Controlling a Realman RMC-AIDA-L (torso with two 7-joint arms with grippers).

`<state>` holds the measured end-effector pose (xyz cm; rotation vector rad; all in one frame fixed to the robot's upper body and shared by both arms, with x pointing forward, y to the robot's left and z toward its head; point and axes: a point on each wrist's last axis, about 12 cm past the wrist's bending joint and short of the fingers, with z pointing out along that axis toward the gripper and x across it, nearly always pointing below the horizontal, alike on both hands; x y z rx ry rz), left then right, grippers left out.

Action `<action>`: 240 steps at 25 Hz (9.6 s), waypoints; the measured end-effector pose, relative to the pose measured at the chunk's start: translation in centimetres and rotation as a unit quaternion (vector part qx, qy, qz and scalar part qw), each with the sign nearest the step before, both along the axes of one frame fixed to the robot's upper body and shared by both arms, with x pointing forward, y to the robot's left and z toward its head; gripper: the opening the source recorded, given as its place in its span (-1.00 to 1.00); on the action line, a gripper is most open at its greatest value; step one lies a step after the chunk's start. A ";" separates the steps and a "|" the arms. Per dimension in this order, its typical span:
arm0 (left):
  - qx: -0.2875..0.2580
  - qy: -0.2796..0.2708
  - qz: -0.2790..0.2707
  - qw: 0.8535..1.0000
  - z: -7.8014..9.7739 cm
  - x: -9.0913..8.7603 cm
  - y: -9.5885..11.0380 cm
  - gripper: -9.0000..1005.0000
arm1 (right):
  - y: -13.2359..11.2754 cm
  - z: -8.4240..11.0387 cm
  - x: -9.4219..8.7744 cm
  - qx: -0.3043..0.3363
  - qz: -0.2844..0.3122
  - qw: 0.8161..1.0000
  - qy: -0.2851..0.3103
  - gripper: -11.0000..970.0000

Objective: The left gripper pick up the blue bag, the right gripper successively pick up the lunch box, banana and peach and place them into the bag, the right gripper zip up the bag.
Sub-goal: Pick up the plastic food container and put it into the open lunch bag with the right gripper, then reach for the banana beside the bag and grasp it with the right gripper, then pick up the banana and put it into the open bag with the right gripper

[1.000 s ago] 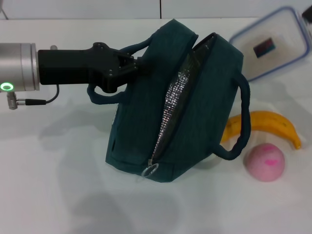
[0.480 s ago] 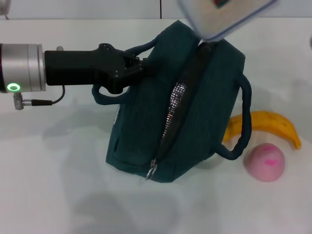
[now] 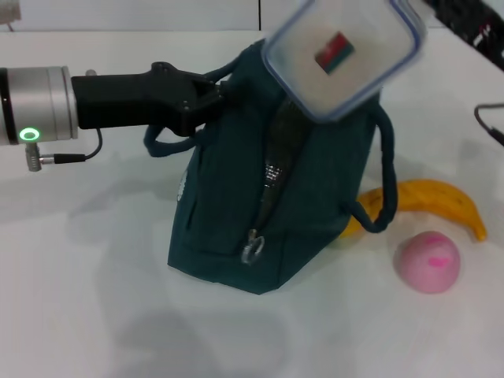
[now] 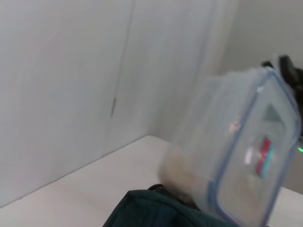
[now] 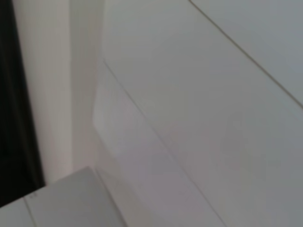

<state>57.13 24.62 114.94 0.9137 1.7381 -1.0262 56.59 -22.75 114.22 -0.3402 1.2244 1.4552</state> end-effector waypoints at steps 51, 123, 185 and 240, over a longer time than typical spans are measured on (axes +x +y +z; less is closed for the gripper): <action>0.020 -0.003 0.000 1.000 -0.6 0.3 0.1 -0.91 | -4.6 2.9 0.7 -0.577 -0.006 0.813 0.081 0.66; -0.020 -0.017 -0.003 1.000 -0.3 0.0 -0.2 -0.91 | -5.0 3.1 2.6 -0.629 -0.027 0.763 0.148 -0.47; -0.050 -0.045 -0.001 0.998 -0.2 -0.7 0.2 -0.91 | -8.7 1.5 3.7 -0.543 -0.189 0.806 0.139 -0.09; -0.056 -0.053 -0.015 0.997 -0.6 -0.5 -0.6 -0.91 | 4.1 -4.5 -1.6 -0.257 -0.001 0.949 -0.182 -0.03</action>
